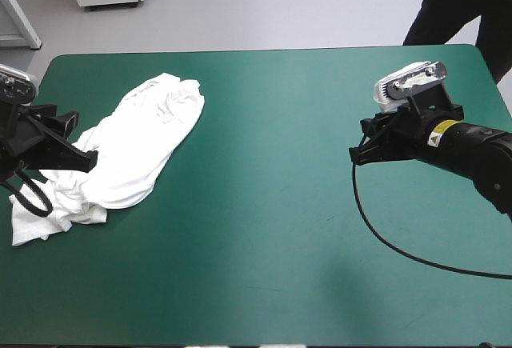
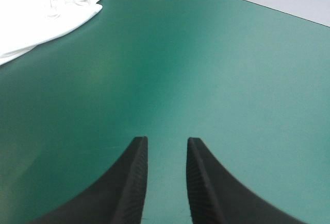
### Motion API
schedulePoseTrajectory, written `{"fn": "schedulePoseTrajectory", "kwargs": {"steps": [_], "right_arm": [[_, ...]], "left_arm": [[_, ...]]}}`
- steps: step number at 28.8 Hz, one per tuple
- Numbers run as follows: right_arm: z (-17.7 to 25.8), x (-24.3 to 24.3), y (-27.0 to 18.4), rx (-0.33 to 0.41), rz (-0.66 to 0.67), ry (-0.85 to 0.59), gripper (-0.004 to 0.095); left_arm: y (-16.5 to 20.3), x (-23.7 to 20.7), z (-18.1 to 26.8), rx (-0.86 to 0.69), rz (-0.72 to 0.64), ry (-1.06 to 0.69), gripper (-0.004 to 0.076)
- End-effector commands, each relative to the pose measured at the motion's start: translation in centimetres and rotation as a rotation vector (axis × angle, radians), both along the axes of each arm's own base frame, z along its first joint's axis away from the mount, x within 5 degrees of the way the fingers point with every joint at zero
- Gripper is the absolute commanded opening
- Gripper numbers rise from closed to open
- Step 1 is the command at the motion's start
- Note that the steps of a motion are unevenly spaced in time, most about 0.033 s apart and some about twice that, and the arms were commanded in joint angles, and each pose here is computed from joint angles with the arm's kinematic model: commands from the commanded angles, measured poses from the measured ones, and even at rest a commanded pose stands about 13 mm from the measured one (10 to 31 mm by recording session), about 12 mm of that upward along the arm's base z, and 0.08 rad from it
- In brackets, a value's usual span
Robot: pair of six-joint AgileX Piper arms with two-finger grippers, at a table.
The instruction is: Fold the cloth
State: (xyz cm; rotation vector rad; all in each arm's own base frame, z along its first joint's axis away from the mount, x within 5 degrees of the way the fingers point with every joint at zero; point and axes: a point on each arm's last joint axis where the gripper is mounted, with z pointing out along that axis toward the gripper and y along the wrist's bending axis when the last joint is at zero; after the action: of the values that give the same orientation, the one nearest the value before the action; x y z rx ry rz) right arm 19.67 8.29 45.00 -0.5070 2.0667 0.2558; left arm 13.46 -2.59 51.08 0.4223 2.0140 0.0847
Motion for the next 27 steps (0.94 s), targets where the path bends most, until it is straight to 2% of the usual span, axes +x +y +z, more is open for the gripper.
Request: {"fn": "schedulePoseTrajectory", "kwargs": {"steps": [1, 14, 20, 22, 27], "right_arm": [[1.7, -0.3, -0.2, 0.031, -0.002, -0.108, 0.0252], [1.7, -0.3, -0.2, 0.030, -0.002, -0.106, 0.0252], [1.5, -0.4, -0.3, 0.012, 0.000, -0.092, 0.0252], [1.4, -0.5, -0.3, -0.014, 0.013, -0.081, 0.0253], [1.3, -0.5, -0.3, -0.022, 0.013, -0.082, 0.0252]], "left_arm": [[0.0, -0.3, 1.2, -0.026, -0.007, -0.095, 0.0228], [0.1, 0.5, 0.9, 0.006, 0.015, -0.075, 0.0228], [0.9, 5.5, -1.7, 0.210, 0.197, 0.102, 0.0228], [0.5, 8.7, -3.3, 0.279, 0.232, 0.184, 0.0228], [-0.2, 14.8, -6.1, 0.332, 0.264, 0.297, 0.0239]]}}
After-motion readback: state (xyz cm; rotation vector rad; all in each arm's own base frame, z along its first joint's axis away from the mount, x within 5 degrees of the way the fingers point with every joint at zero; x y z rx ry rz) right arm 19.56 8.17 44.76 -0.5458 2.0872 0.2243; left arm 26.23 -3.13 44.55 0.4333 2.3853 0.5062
